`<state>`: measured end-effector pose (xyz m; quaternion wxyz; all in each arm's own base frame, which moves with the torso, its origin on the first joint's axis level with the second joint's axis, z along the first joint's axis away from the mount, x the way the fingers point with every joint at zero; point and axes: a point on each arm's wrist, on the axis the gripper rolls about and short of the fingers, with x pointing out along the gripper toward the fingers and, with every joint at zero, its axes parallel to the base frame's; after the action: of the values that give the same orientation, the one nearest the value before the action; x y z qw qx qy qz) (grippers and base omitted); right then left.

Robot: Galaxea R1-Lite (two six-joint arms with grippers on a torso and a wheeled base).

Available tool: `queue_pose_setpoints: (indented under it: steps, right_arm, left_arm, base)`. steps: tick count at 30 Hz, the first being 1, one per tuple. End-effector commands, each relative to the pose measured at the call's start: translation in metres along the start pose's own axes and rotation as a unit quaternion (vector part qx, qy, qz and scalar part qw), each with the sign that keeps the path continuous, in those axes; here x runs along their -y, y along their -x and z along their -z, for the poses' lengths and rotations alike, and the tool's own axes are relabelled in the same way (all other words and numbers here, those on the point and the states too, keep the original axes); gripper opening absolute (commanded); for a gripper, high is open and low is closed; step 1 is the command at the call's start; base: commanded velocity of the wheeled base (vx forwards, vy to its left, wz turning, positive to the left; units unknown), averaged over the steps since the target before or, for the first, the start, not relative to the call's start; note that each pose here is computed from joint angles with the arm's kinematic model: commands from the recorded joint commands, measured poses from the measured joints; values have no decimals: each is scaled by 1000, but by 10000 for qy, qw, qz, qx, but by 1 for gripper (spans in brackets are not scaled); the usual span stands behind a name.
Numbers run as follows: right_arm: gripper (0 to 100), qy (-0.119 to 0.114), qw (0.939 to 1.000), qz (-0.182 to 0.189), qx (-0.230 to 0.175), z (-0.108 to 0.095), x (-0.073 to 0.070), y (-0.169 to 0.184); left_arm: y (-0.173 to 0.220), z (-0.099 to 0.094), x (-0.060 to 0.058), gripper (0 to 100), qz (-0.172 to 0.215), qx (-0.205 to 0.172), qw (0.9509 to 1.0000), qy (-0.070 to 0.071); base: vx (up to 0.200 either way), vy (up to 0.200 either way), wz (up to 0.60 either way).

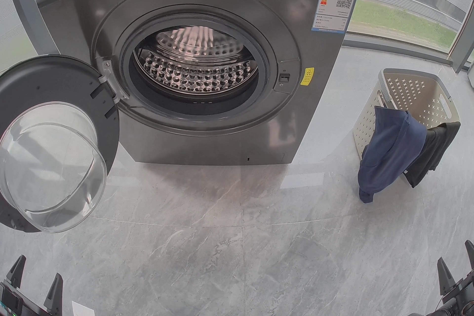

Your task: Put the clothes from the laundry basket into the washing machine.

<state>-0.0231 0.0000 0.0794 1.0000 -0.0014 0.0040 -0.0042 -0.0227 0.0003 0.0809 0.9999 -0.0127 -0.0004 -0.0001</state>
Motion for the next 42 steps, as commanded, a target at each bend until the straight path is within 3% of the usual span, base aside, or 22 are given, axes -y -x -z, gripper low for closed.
queue_pose_setpoints:
  steps: [1, 42]
  right_arm:
    - [100, 2, 10000, 11, -36, 4, 0, -1]
    - [100, 2, 10000, 11, -36, 4, 0, -1]
  left_arm:
    - [0, 5, 0, 100, -2, -27, 10000, -4]
    - [0, 5, 0, 100, -10, -27, 10000, 34]
  base:
    - [0, -200, 0]
    - [0, -200, 0]
